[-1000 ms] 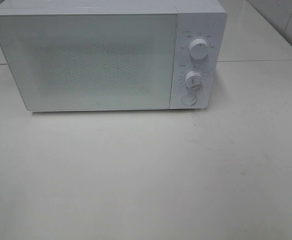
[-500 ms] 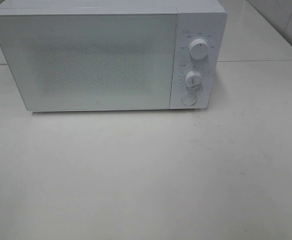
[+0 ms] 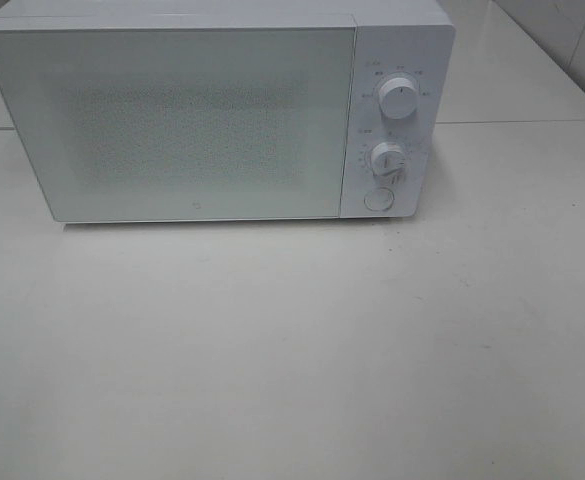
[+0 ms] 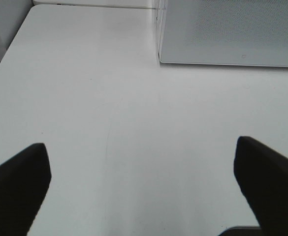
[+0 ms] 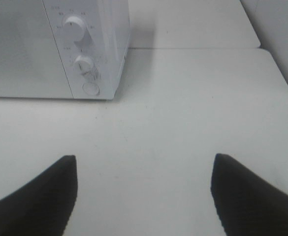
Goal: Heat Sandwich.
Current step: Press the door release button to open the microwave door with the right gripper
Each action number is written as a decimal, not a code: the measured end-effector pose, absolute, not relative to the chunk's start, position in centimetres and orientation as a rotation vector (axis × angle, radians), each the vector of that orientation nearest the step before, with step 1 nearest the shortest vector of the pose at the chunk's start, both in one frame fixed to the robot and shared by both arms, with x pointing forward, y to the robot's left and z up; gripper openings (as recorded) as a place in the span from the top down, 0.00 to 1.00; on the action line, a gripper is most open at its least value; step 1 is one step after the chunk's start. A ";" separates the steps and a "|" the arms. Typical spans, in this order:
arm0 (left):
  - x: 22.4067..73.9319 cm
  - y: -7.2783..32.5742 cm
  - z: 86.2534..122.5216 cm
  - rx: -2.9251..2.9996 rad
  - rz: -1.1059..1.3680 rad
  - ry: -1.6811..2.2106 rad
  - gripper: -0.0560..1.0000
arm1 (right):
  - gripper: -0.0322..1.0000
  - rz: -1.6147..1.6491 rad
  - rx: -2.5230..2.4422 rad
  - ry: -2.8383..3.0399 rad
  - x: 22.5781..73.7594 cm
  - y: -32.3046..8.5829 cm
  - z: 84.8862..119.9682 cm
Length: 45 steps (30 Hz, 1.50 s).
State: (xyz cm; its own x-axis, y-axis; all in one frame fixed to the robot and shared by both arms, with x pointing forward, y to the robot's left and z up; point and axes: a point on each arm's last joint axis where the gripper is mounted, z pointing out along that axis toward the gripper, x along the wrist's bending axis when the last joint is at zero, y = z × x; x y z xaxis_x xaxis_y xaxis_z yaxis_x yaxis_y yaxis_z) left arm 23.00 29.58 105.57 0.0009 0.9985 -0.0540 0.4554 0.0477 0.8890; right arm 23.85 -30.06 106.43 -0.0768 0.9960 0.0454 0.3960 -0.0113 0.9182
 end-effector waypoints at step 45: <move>23.0 29.6 105.6 1.511 0.898 1.561 0.04 | 0.26 1.084 1.471 1.578 41.5 -27.8 104.9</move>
State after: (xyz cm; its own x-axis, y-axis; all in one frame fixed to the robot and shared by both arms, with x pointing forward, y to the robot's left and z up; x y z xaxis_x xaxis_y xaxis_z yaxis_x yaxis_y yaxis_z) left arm 23.00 29.58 105.57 0.0009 0.9985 -0.0540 0.4554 0.0477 0.8890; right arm 41.53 -27.75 104.90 -0.0984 0.9942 0.0432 0.3970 -0.0006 0.9178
